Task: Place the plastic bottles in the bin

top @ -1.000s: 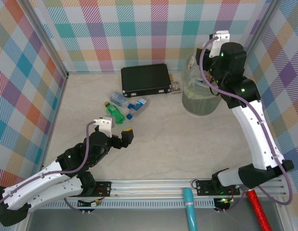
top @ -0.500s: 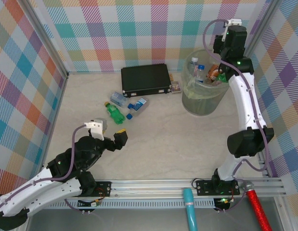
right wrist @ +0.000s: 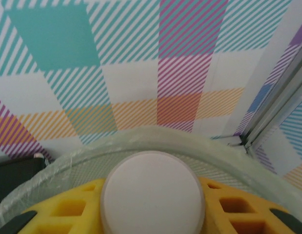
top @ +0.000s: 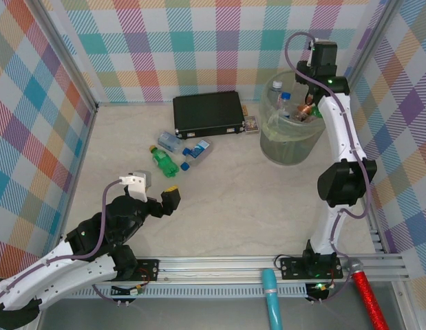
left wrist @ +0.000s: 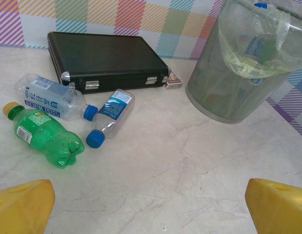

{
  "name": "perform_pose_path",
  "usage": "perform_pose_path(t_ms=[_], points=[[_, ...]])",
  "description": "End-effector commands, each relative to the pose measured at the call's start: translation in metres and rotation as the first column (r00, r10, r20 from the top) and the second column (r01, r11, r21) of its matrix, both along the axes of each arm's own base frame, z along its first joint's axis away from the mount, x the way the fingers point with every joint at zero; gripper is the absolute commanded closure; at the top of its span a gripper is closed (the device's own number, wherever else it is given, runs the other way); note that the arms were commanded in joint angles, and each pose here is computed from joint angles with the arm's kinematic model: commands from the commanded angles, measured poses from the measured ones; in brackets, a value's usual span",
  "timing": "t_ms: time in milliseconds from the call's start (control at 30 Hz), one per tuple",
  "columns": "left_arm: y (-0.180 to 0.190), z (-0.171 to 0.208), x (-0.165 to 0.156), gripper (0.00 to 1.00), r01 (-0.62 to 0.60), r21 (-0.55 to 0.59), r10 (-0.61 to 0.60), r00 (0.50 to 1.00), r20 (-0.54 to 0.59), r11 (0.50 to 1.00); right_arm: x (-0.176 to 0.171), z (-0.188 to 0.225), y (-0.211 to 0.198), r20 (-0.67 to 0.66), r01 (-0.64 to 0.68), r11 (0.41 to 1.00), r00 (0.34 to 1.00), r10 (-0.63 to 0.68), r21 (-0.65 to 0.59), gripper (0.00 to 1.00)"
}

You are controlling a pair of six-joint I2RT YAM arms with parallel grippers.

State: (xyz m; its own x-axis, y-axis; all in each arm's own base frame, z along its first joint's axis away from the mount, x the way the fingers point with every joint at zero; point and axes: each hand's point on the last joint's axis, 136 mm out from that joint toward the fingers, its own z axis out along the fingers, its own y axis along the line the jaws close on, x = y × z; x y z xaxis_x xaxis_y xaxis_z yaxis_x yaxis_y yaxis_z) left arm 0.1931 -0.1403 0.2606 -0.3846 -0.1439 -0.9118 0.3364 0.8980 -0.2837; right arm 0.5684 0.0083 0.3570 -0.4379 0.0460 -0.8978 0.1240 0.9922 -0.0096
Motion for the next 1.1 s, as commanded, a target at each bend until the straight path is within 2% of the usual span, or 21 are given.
perform_pose_path(t_ms=[0, 667, 1067], points=[[0.003, -0.002, 0.000, 0.00, -0.014, 0.000, 0.014, 1.000, -0.005, 1.000, -0.001, -0.014, 0.004, -0.050, -0.014, 1.000, 0.999, 0.014, 0.013, 0.66], [0.005, -0.008, 0.000, 0.00, -0.026, 0.001, 0.026, 1.000, -0.016, 1.000, -0.004, -0.079, 0.012, -0.206, -0.036, 0.998, 0.978, 0.045, 0.045, 0.64], [0.004, -0.011, -0.001, 0.00, -0.024, -0.001, 0.024, 0.999, -0.025, 1.000, -0.007, -0.098, 0.016, -0.263, -0.052, 0.997, 0.962, 0.066, 0.061, 0.61]])
